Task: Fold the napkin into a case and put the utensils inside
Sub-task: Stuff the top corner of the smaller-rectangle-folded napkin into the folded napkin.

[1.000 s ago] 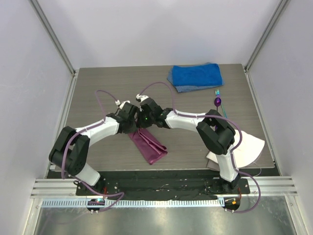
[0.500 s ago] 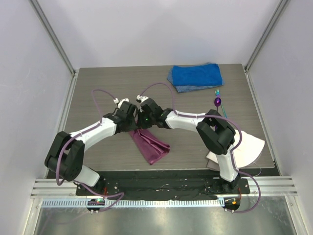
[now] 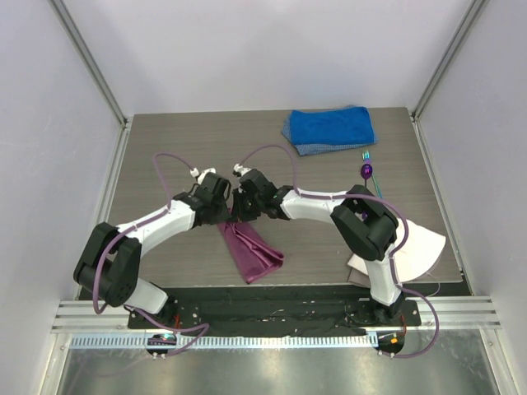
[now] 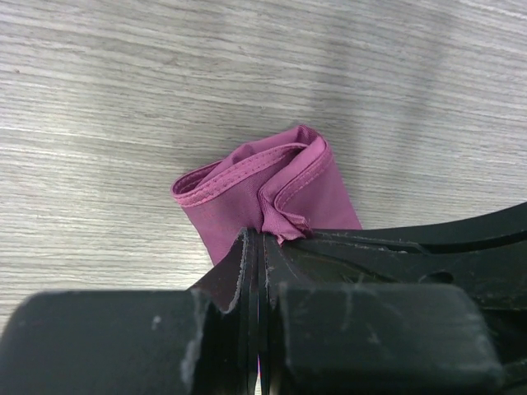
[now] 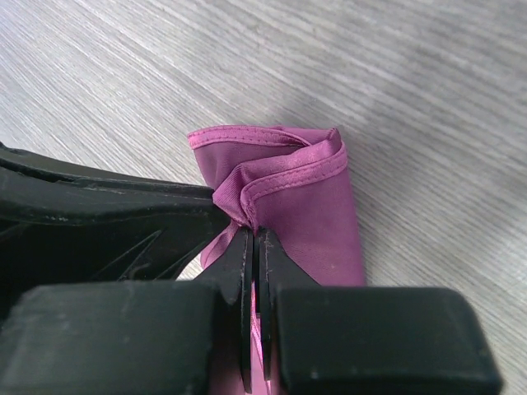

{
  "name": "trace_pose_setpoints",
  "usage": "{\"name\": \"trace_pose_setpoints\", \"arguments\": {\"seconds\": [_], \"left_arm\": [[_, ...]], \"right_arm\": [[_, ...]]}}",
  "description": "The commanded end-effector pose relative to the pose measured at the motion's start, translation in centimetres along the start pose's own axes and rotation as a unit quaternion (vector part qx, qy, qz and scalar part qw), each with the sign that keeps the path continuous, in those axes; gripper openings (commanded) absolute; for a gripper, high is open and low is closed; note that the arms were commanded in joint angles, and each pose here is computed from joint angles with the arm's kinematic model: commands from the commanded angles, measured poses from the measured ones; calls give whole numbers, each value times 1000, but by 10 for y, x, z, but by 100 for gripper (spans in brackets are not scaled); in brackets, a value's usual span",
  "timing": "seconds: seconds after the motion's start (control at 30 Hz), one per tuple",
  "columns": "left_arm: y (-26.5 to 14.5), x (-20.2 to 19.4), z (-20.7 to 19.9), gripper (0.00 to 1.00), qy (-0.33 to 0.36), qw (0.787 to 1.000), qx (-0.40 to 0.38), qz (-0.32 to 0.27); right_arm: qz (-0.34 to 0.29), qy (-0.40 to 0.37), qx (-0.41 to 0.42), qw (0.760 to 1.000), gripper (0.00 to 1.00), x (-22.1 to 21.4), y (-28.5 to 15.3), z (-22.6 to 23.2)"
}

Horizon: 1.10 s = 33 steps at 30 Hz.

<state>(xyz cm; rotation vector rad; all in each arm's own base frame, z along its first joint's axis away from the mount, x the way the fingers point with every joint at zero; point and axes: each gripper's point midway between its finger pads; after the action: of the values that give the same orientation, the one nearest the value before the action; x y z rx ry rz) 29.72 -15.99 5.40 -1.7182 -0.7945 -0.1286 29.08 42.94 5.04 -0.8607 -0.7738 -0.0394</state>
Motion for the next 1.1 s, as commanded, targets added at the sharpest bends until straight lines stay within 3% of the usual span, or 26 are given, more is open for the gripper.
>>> {"name": "trace_pose_setpoints", "arguments": {"seconds": [0.0, 0.47, 0.83, 1.07], "left_arm": [[-2, 11, -10, 0, -14, 999, -22, -19], [-4, 8, -4, 0, -7, 1000, -14, -12], [-13, 7, -9, 0, -9, 999, -33, -9], [-14, -1, -13, 0, -9, 999, -47, 11]], "right_arm": [[-27, -1, 38, 999, 1, 17, -17, 30], [-3, -82, -4, 997, 1, 13, -29, 19], [33, -76, 32, 996, 1, -8, -20, 27], [27, -55, 25, 998, 1, 4, -7, 28]]}}
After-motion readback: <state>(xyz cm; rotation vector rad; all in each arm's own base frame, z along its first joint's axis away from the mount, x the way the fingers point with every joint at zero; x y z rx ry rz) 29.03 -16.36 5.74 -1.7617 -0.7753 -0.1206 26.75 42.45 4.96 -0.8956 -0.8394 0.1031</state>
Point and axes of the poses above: each gripper's point midway between its finger pads, its own y axis out along the fingers, its own z axis along the line the jaws close on, x = y × z, and after that the axes turned 10 degrees about -y, right-handed
